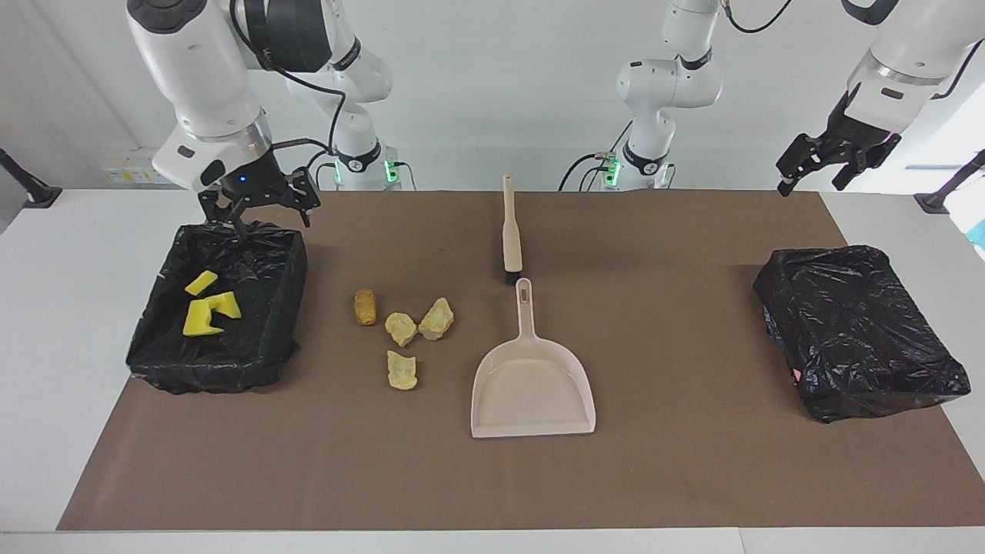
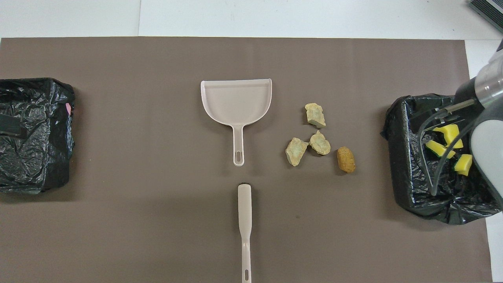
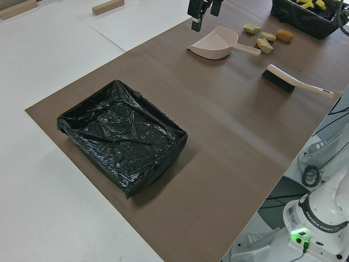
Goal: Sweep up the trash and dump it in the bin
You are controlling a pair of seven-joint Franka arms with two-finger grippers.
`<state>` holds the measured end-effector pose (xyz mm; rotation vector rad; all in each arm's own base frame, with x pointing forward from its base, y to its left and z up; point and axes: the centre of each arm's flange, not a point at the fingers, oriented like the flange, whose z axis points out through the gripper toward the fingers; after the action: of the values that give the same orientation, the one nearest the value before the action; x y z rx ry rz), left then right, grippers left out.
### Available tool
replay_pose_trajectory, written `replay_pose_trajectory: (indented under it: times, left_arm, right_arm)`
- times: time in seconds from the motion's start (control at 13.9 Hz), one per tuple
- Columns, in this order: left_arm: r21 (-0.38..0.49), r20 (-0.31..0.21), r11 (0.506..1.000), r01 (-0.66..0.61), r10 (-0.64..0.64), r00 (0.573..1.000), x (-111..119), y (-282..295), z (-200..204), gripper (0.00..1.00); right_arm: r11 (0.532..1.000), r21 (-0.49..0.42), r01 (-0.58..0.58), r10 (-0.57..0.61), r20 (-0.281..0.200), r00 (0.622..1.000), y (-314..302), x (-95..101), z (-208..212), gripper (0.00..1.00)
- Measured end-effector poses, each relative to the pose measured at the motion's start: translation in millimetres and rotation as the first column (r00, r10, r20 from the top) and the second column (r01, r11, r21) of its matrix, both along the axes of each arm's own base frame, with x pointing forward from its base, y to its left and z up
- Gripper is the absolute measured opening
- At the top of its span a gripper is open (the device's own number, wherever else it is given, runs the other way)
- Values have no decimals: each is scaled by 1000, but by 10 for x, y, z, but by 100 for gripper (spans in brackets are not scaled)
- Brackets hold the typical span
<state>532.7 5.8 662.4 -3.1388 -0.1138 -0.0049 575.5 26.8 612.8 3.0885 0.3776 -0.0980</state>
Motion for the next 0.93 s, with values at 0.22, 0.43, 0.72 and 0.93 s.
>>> replay_pose_trajectory:
  times: [0.22,0.43,0.72,0.93]
  left_arm:
    - [0,0,1000,0,0,1000,0,0,0,100]
    - [0,0,1000,0,0,1000,0,0,0,100]
    - [0,0,1000,0,0,1000,0,0,0,100]
    - [0,0,1000,0,0,1000,0,0,0,100]
  right_arm:
    - [1000,29,7,-7,-7,1000,3,-201,-174,100]
    - [1000,28,-11,11,-10,1000,260,-435,-331,100]
    - [1000,17,6,-5,-21,1000,1058,-793,-525,100]
    - [999,29,34,-33,-48,998,1624,-1037,-725,100]
